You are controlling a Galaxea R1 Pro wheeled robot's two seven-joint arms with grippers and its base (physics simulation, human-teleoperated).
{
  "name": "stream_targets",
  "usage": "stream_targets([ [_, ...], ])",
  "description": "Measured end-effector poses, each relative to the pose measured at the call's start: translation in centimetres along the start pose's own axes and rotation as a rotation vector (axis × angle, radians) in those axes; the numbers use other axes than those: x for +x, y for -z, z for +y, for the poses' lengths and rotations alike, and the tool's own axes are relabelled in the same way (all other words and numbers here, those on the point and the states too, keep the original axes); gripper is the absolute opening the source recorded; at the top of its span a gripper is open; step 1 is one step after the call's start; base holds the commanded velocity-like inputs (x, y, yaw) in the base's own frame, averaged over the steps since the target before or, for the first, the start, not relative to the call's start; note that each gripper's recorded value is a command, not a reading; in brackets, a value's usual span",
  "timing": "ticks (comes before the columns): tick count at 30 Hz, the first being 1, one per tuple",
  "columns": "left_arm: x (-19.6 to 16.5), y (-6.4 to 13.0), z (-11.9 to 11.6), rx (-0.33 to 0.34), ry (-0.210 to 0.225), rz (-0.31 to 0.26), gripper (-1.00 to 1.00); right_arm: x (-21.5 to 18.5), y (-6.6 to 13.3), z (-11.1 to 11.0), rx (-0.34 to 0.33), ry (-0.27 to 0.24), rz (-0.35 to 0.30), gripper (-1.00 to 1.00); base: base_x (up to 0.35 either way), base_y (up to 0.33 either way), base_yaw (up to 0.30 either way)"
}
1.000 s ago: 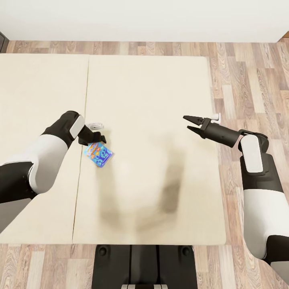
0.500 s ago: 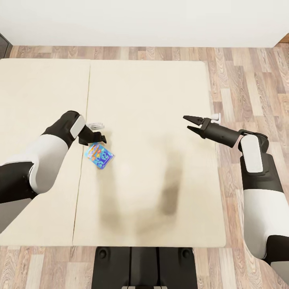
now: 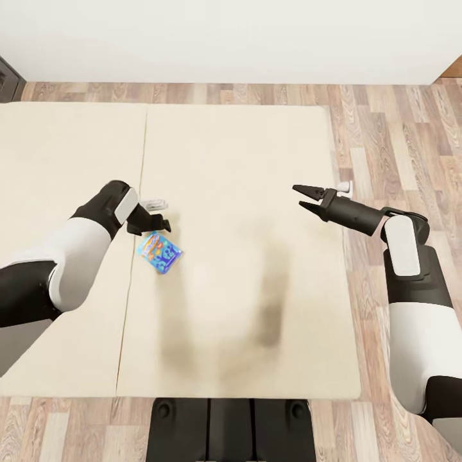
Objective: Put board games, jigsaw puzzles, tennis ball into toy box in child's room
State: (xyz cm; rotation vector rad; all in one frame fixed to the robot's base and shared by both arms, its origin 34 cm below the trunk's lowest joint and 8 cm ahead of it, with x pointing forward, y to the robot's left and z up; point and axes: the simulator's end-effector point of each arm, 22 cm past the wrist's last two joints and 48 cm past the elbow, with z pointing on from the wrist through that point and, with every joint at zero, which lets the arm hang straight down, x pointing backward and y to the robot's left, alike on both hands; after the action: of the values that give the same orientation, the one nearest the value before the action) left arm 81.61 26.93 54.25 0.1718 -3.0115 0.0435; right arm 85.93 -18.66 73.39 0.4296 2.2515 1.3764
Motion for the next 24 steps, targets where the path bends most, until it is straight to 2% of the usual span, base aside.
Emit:
stream_targets([
  [7,1.2,-0.5,0.1,-0.002,-0.001,0.009,1.0,-0.3,0.2,0.8,-0.006,0.009,-0.004,1.0,0.0,0.0,0.0],
  [14,1.7,-1.8,0.3,-0.006,0.001,-0.031,1.0,-0.5,0.2,1.0,-0.007,0.012,-0.005,1.0,0.0,0.0,0.0],
  [19,2.7,-2.9,0.4,-0.009,0.002,-0.039,1.0,-0.5,0.2,1.0,-0.007,0.012,-0.005,1.0,0.0,0.0,0.0],
  [24,2.8,-3.2,0.5,-0.01,0.002,-0.047,1.0,-0.5,0.2,1.1,-0.008,0.012,-0.006,1.0,0.0,0.0,0.0],
])
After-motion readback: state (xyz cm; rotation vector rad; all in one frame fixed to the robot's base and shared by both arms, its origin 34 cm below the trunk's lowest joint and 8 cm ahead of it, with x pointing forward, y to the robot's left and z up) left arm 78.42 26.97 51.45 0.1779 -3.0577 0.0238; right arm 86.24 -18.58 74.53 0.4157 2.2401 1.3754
